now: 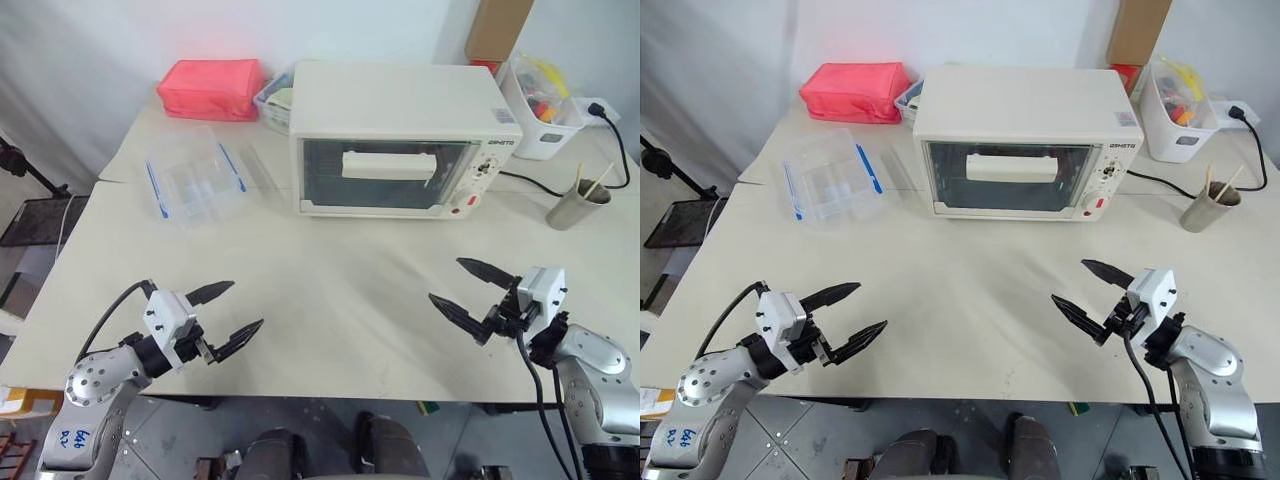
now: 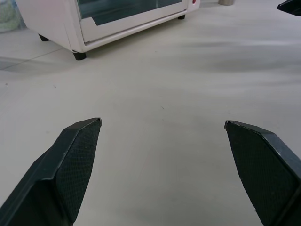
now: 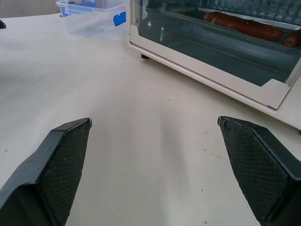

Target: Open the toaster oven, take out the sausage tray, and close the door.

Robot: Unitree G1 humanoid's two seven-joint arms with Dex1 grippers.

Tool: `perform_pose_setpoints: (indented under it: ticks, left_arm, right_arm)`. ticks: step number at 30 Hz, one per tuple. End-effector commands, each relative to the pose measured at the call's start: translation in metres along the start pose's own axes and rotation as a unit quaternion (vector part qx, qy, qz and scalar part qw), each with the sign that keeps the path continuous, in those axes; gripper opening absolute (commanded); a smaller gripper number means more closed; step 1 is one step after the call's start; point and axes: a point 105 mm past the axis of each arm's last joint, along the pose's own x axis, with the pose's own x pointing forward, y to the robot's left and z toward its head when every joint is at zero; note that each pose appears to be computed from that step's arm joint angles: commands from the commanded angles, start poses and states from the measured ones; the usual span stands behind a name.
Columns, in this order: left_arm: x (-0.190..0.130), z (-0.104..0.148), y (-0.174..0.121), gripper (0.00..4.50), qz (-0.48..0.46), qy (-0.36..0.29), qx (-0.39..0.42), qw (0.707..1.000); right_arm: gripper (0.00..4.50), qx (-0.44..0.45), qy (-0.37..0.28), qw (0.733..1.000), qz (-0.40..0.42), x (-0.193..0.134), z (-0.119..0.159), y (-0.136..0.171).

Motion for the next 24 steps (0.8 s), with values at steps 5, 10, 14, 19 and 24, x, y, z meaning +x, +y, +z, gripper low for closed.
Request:
perform_pose_setpoints:
  ticks: [5,10,14,19,24]
  left_arm:
    - [0.001,0.027,0.013,4.47,-0.020,-0.047,-0.002,0.999]
    - [0.003,0.061,0.034,4.47,-0.042,-0.124,-0.036,0.991]
    - [0.011,0.073,0.034,4.47,-0.060,-0.144,-0.038,0.987]
    - [0.023,0.082,0.030,4.47,-0.063,-0.169,-0.051,0.982]
    - [0.027,0.079,0.026,4.47,-0.068,-0.165,-0.062,0.982]
  right_arm:
    - [4.50,0.009,-0.063,0.998,-0.001,0.022,0.035,-0.013]
    - [4.50,0.030,-0.081,0.996,0.022,0.045,0.054,-0.024]
    - [4.50,0.035,-0.090,0.995,0.022,0.058,0.058,-0.032]
    - [4.50,0.032,-0.116,0.993,0.009,0.076,0.065,-0.044]
    - [4.50,0.026,-0.143,0.989,0.013,0.090,0.071,-0.047]
